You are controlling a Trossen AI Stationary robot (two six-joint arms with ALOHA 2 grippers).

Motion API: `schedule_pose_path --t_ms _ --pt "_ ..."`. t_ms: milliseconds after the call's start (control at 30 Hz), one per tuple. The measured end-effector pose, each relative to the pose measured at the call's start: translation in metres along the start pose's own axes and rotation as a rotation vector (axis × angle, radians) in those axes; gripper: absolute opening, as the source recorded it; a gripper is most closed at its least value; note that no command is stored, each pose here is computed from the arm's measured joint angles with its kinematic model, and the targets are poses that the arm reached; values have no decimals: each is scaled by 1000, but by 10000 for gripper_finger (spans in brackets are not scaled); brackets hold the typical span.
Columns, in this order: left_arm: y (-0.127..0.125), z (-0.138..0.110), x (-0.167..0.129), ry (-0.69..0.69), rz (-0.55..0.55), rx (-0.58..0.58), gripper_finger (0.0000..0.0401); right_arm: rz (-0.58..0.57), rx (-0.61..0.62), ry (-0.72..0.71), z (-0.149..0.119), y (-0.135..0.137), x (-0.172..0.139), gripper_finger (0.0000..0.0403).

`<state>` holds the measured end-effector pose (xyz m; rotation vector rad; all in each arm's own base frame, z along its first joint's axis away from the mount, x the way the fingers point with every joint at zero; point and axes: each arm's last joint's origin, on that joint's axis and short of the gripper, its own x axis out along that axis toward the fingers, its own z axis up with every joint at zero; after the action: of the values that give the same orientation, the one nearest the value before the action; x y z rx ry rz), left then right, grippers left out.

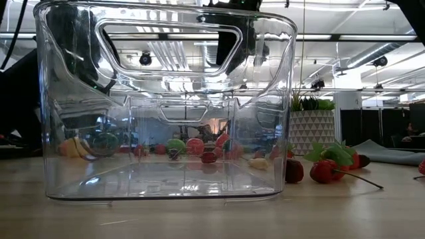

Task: Pick and placing Produce into tupperware
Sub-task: Put the light orange peach into the transparent bin

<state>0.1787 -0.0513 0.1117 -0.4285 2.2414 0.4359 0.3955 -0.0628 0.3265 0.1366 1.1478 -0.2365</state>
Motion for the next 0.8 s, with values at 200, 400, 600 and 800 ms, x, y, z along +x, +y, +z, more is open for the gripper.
schedule_pose_path --t_ms 200,400,600,800 --pt "0 -3 -6 15 9 -5 240 0 -9 0 0 0 0 288" --pt "0 -6 -8 16 14 -1 240 0 -12 0 0 0 0 288" --pt "-3 -6 -3 1 19 17 240 0 -12 1 0 0 0 288" --pt "-7 -4 0 -36 4 41 240 -1 -8 15 -1 0 0 288"
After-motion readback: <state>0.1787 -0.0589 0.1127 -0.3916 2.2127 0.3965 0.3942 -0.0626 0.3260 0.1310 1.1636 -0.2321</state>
